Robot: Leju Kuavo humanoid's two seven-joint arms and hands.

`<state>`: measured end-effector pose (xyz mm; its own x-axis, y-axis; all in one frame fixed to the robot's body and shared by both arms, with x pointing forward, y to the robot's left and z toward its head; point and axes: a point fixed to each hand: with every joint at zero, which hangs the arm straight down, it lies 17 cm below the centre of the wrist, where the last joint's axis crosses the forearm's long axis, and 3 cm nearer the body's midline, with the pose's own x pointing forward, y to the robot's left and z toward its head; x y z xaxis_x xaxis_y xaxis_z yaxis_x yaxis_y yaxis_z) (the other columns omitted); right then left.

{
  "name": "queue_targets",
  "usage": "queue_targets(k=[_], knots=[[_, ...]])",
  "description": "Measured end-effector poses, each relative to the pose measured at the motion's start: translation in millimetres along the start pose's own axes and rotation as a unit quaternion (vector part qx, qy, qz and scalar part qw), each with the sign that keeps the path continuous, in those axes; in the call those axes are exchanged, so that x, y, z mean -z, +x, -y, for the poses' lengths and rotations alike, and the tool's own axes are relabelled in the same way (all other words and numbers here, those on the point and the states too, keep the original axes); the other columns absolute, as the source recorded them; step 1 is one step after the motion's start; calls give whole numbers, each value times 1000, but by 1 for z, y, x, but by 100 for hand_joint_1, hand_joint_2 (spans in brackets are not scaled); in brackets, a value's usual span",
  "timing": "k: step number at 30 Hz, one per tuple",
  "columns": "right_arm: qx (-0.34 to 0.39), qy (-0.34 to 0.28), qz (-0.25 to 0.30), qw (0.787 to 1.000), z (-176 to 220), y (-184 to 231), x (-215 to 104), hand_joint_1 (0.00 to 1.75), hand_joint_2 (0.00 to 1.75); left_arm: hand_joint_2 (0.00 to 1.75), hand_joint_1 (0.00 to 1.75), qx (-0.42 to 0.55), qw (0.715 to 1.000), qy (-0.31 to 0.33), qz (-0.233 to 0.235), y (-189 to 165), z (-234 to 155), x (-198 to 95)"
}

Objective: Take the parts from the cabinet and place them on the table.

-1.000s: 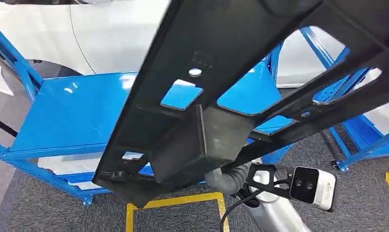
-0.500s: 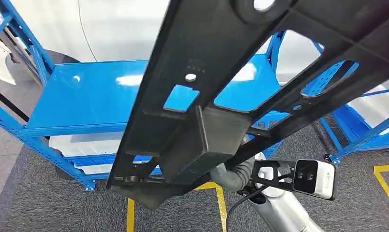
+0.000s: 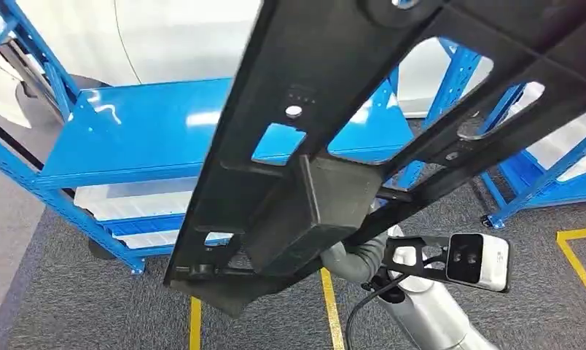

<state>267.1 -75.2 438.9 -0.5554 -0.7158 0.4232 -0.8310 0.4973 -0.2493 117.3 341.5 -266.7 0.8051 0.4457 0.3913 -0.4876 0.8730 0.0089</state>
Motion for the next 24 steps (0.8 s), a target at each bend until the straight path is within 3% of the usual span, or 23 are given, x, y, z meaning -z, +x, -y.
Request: queue_targets(k=[24], knots=[[-9,-16,-9,1000,27,-10,11,175,175,175,0,-8,1000,-7,-9,-5,11,-1]])
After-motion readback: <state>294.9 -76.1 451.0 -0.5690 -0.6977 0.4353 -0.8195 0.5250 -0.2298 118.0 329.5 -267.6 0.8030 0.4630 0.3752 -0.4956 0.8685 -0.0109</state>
